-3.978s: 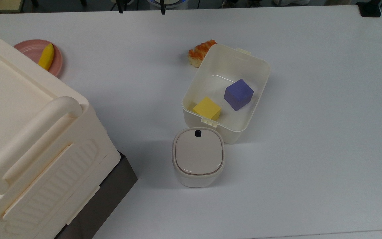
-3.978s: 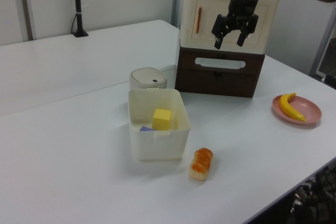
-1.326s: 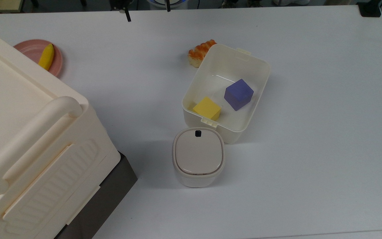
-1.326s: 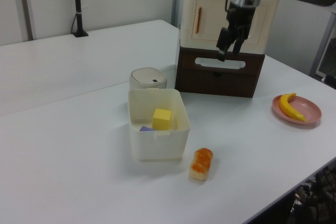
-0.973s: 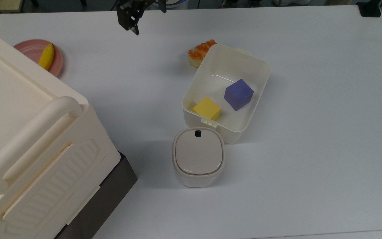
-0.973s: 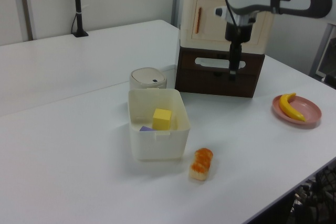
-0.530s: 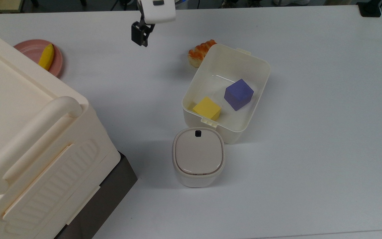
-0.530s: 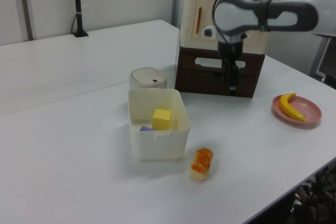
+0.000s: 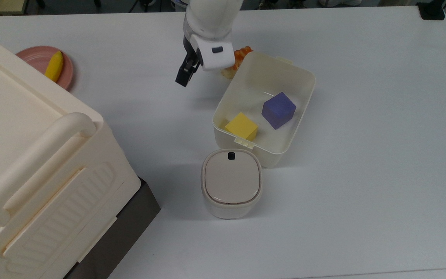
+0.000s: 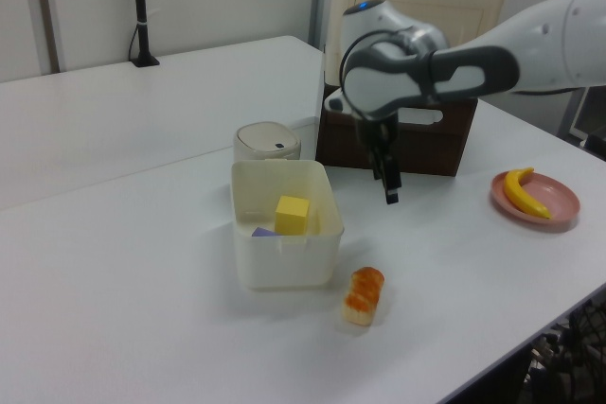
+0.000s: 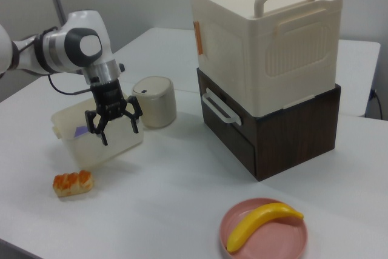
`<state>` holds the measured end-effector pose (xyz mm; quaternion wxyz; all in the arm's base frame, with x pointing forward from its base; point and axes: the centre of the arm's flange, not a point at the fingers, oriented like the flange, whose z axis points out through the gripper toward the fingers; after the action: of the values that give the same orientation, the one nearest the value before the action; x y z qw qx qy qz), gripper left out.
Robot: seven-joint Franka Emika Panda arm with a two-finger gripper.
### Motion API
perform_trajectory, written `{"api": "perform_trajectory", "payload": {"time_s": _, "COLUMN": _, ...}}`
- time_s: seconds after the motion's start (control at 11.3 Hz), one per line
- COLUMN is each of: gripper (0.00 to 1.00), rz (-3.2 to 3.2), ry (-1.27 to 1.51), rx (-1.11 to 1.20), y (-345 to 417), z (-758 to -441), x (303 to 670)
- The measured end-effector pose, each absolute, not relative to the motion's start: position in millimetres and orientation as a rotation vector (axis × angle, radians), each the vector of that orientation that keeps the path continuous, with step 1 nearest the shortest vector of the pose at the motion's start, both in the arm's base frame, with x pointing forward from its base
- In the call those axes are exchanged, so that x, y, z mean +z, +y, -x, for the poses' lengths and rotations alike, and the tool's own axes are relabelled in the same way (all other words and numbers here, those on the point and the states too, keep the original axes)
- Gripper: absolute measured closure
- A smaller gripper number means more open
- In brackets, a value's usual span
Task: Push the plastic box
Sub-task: 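Move the gripper down toward the rim of the white plastic box, then push the white plastic box with the gripper, sliding it across the table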
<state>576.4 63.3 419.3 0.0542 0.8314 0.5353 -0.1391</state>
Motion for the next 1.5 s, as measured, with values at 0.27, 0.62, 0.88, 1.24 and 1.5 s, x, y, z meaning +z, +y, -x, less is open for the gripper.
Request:
{"api": "perform_trajectory", "payload": {"time_s": 0.27, "gripper": 0.0, "rz": -2.49, "ry": 1.635, "rx": -0.446, "y": 73.1, "z": -580.9, "x": 398.5}}
{"api": "perform_trajectory", "payload": {"time_s": 0.62, "gripper": 0.0, "rz": -2.502, "ry": 1.598, "rx": -0.435, "y": 81.9, "z": -581.0, "x": 396.0}}
{"api": "perform_trajectory", "payload": {"time_s": 0.88, "gripper": 0.0, "rz": -2.529, "ry": 1.53, "rx": -0.348, "y": 102.0, "z": -588.7, "x": 383.4}}
{"api": "perform_trajectory", "payload": {"time_s": 1.24, "gripper": 0.0, "rz": -2.55, "ry": 1.484, "rx": -0.299, "y": 112.8, "z": -593.1, "x": 374.8}}
{"api": "perform_trajectory", "payload": {"time_s": 1.5, "gripper": 0.0, "rz": -2.555, "ry": 1.472, "rx": -0.229, "y": 136.1, "z": -594.2, "x": 372.8}}
